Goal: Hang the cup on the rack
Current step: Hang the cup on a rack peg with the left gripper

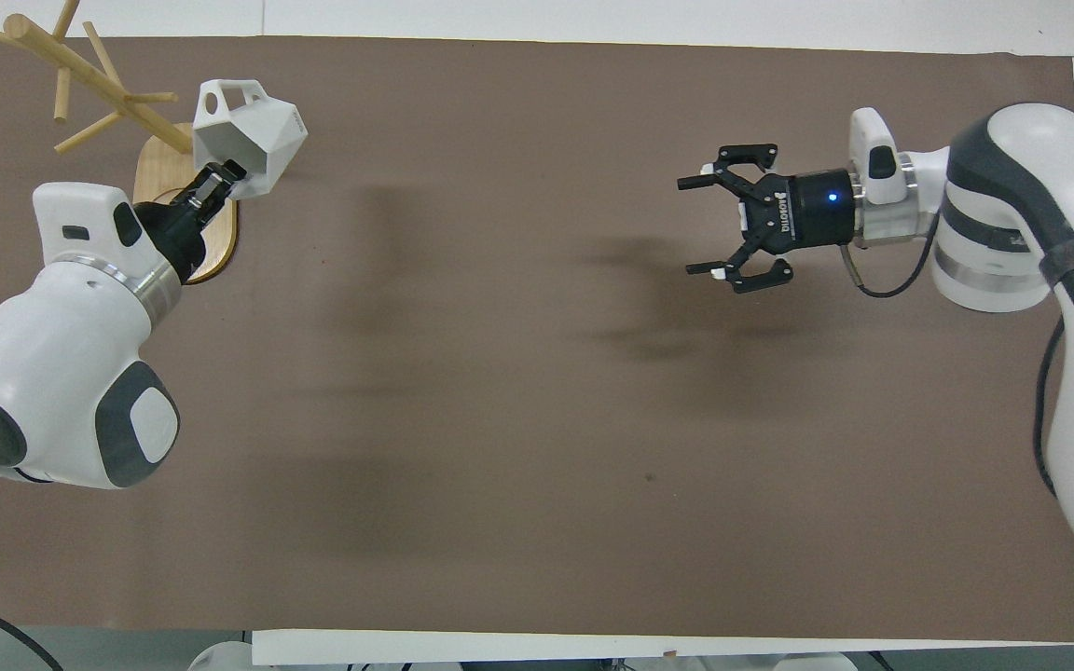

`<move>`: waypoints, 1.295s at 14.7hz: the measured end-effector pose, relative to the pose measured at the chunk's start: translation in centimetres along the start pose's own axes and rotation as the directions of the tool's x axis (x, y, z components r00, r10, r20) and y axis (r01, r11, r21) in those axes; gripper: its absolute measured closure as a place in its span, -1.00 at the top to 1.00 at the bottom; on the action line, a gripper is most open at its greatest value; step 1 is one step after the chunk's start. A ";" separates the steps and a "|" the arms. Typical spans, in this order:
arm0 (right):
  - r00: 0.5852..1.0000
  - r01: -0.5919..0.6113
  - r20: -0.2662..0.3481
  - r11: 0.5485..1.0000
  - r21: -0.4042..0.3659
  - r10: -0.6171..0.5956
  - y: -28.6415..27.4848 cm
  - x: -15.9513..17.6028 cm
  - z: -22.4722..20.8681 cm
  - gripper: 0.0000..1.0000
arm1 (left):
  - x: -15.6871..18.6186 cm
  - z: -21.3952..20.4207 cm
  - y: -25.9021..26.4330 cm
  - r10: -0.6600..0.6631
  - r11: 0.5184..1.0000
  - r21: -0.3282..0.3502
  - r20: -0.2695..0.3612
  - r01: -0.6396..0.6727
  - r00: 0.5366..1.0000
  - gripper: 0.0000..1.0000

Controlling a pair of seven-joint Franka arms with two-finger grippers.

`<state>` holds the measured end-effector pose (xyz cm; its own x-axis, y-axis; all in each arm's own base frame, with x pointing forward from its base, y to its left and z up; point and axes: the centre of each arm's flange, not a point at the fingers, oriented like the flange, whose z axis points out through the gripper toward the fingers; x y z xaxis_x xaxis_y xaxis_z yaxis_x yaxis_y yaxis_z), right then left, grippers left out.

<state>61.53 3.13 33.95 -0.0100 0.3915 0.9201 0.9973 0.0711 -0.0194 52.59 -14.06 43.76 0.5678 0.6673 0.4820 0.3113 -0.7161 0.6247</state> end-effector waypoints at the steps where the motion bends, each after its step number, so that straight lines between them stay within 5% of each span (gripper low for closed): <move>1: 0.996 -0.025 0.086 0.999 0.022 0.023 -0.6 -0.9 -2.4 1.00 | 0.3 0.4 -0.7 -0.007 1.000 -0.013 -0.027 0.007 1.000 -0.91; 3: 0.955 -0.137 0.268 0.990 0.029 0.125 -1.8 -0.9 -7.1 1.00 | -0.2 2.0 -2.1 -0.012 1.000 -0.029 -0.054 0.010 0.998 -0.91; 5: 0.860 -0.273 0.432 0.960 -0.057 0.270 -2.9 1.1 -11.9 1.00 | -1.4 3.8 -3.3 -0.011 1.000 -0.026 -0.051 0.009 0.999 -0.91; 9: 0.646 -0.379 0.604 0.883 -0.279 0.468 -4.9 6.0 -17.6 1.00 | -0.4 4.9 -4.3 -0.021 1.000 -0.014 -0.066 0.020 0.998 -0.91; 14: 0.405 -0.405 0.587 0.713 -0.573 0.701 -4.5 12.5 -19.6 1.00 | 0.9 5.3 -6.0 -0.037 0.999 0.012 -0.081 0.038 0.996 -0.91; 19: 0.104 -0.510 0.302 0.312 -0.801 0.947 -6.5 16.8 -19.3 1.00 | 1.7 6.8 -9.0 -0.027 0.998 0.060 -0.076 0.031 0.997 -0.91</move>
<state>56.27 -8.47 57.05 0.9218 0.3855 -0.0410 0.3746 -0.9129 -0.1621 55.97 -7.84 34.75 0.4998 0.6997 0.5105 0.3743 -0.7060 0.6012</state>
